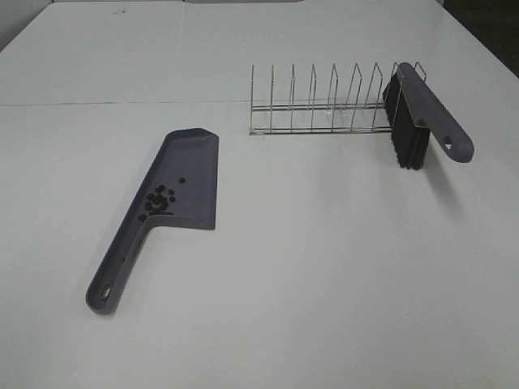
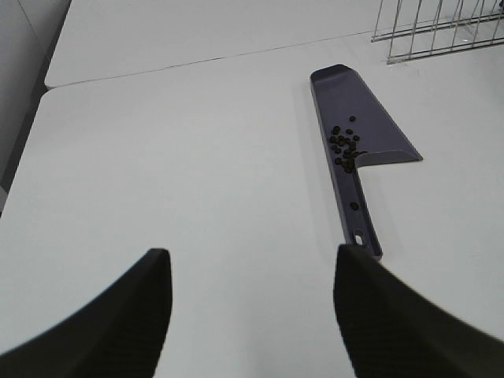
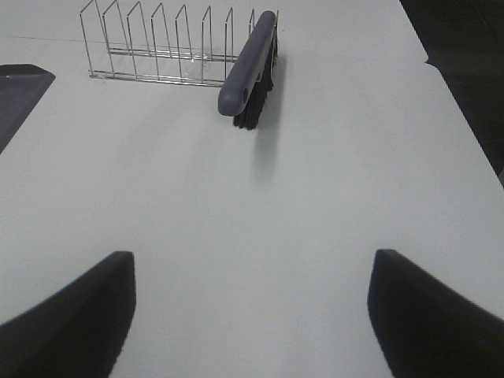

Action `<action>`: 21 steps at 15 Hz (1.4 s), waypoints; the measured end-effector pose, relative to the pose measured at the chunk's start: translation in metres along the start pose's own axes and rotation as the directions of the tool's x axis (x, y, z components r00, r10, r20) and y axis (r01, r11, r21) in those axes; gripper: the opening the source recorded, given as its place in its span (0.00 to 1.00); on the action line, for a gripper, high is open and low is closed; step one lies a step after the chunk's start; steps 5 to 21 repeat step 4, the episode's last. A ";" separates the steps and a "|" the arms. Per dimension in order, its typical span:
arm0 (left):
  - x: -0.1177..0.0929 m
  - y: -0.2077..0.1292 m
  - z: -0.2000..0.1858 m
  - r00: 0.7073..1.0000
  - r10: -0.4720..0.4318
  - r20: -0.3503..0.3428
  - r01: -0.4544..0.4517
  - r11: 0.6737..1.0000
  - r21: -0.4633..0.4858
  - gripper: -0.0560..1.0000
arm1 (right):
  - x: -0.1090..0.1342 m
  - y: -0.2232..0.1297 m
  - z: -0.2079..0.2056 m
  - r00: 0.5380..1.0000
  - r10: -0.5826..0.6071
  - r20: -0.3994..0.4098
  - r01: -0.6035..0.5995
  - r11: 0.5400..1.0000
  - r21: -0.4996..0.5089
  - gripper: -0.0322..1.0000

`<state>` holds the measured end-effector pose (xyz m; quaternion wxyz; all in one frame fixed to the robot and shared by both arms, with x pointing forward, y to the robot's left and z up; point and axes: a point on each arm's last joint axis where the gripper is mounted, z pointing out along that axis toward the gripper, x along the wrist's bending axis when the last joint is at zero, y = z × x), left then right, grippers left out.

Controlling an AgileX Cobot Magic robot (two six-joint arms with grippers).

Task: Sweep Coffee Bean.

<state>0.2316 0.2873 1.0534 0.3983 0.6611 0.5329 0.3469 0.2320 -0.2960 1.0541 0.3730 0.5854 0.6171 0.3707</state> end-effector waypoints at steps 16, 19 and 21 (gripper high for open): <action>0.000 0.000 0.000 1.000 0.000 0.000 0.000 1.000 0.000 0.58 | 0.000 0.000 0.000 1.000 0.000 0.000 0.000 1.000 -0.001 0.69; 0.000 0.000 0.000 1.000 0.000 0.000 0.000 1.000 0.000 0.58 | 0.000 0.000 0.000 1.000 0.000 0.000 0.000 1.000 -0.001 0.69; 0.000 0.000 0.000 1.000 0.000 0.000 0.000 1.000 0.000 0.58 | 0.000 0.000 0.000 1.000 0.000 0.000 0.000 1.000 -0.001 0.69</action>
